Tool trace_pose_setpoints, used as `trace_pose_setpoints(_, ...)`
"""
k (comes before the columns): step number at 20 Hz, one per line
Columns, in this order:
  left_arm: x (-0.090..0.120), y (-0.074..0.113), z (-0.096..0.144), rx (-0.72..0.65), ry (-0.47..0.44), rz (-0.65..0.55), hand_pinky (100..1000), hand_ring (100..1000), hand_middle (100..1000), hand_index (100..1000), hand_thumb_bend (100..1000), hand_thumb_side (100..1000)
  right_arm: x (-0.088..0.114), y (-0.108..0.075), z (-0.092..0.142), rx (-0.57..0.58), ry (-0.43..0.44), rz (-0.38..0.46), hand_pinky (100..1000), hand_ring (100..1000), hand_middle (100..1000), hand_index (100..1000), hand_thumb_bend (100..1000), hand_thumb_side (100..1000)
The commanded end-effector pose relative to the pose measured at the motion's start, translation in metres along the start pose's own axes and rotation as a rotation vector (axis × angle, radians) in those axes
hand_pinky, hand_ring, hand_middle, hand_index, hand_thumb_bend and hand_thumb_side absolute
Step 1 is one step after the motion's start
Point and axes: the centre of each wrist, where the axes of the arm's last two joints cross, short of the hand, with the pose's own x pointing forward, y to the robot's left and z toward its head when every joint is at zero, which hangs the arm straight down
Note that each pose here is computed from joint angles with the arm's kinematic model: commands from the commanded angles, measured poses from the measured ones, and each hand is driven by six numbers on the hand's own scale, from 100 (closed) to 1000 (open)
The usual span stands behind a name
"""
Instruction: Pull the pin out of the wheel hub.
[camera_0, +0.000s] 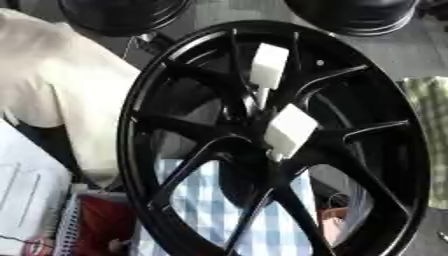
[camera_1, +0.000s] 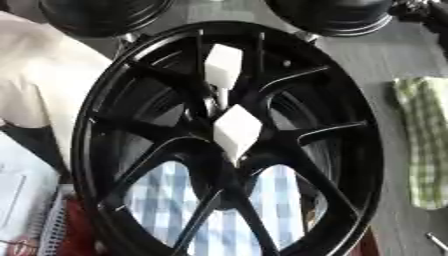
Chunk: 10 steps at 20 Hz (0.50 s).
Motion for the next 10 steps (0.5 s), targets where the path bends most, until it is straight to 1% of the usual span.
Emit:
trace_pose_setpoints(1, 0.04, 0.001, -0.004, 0.243, -0.157, 0.23, 749, 705, 667, 764, 299, 719, 0.016, -0.011, -0.001, -0.021, -0.049, 0.015, 847, 720, 685, 717, 100, 527)
trace_pose_setpoints(2, 0.049, -0.004, -0.004, 0.296, -0.182, 0.314, 749, 705, 667, 764, 299, 719, 0.017, -0.01, -0.001, -0.022, -0.052, 0.014, 847, 720, 685, 717, 100, 527)
trace_pose_setpoints(3, 0.057, -0.009, -0.004, 0.347, -0.202, 0.392, 748, 703, 666, 762, 329, 711, 0.018, -0.01, -0.001, -0.023, -0.057, 0.011, 847, 720, 685, 717, 108, 527)
trace_pose_setpoints(5, 0.07, -0.021, -0.002, 0.411, -0.215, 0.499, 748, 704, 666, 763, 323, 715, 0.019, -0.008, -0.002, -0.022, -0.063, 0.006, 847, 720, 685, 717, 100, 525)
trace_pose_setpoints(8, 0.084, -0.036, 0.002, 0.454, -0.229, 0.588, 745, 698, 659, 761, 333, 704, 0.02, -0.008, -0.002, -0.021, -0.069, 0.006, 847, 720, 686, 718, 100, 524)
trace_pose_setpoints(10, 0.089, -0.043, 0.006, 0.471, -0.237, 0.617, 744, 696, 657, 759, 334, 703, 0.021, -0.008, -0.002, -0.022, -0.071, 0.006, 847, 720, 686, 718, 100, 523)
